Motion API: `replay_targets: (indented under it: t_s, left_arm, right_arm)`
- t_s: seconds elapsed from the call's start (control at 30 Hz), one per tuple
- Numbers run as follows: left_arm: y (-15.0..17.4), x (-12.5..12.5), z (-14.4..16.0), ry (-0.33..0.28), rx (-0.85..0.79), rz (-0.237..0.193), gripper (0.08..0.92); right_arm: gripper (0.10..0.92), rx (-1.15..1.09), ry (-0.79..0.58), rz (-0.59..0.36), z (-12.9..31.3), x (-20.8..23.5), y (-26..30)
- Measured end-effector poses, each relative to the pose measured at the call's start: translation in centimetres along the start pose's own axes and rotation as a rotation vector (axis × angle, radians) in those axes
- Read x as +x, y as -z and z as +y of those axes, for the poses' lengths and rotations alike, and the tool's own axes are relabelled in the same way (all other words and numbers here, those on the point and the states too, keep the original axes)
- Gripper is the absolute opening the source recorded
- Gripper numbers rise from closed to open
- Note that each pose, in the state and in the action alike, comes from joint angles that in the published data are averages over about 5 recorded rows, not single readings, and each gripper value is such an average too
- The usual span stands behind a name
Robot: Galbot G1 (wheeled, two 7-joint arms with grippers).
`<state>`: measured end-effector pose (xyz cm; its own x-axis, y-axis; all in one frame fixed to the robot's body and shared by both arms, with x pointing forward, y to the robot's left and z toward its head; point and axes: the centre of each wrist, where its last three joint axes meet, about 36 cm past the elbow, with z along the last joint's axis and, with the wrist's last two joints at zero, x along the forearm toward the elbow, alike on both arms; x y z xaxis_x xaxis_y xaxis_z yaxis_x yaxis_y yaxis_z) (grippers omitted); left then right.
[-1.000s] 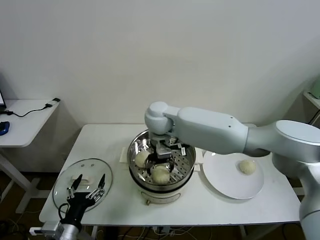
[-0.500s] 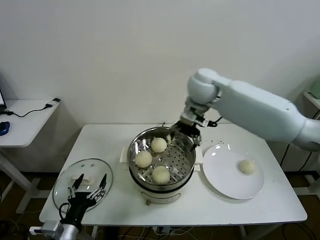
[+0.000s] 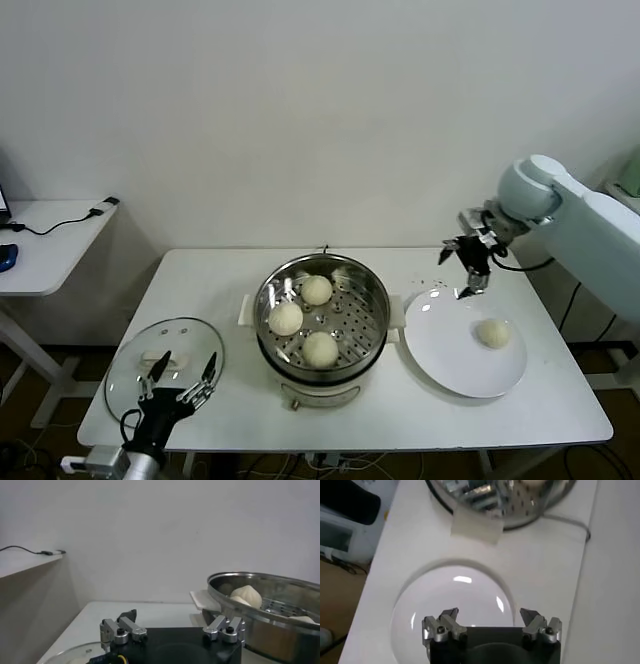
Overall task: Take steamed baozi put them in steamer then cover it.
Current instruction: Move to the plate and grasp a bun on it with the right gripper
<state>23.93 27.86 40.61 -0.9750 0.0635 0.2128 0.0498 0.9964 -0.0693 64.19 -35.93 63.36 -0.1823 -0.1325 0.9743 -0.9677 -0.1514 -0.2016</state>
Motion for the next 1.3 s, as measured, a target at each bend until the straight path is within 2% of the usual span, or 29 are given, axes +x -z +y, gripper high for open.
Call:
replay_targets:
  t_s: [0.33,0.7,1.3]
  left_arm:
    - [0.1,0.7,0.1,0.006,-0.007,0.011,0.823]
    - [-0.4,1.0,0.2,0.011,-0.01,0.025,0.823]
    - [-0.9,0.5,0.7,0.014,-0.005,0.033,0.823]
  right_arm:
    - [0.823,-0.089,0.037,0.06,1.8,-6.6,-6.9]
    - [0.823,-0.121,0.077,0.085,3.2,-12.7,-9.1]
    - [0.823,-0.116,0.1,0.131,3.7,-16.3,-9.5]
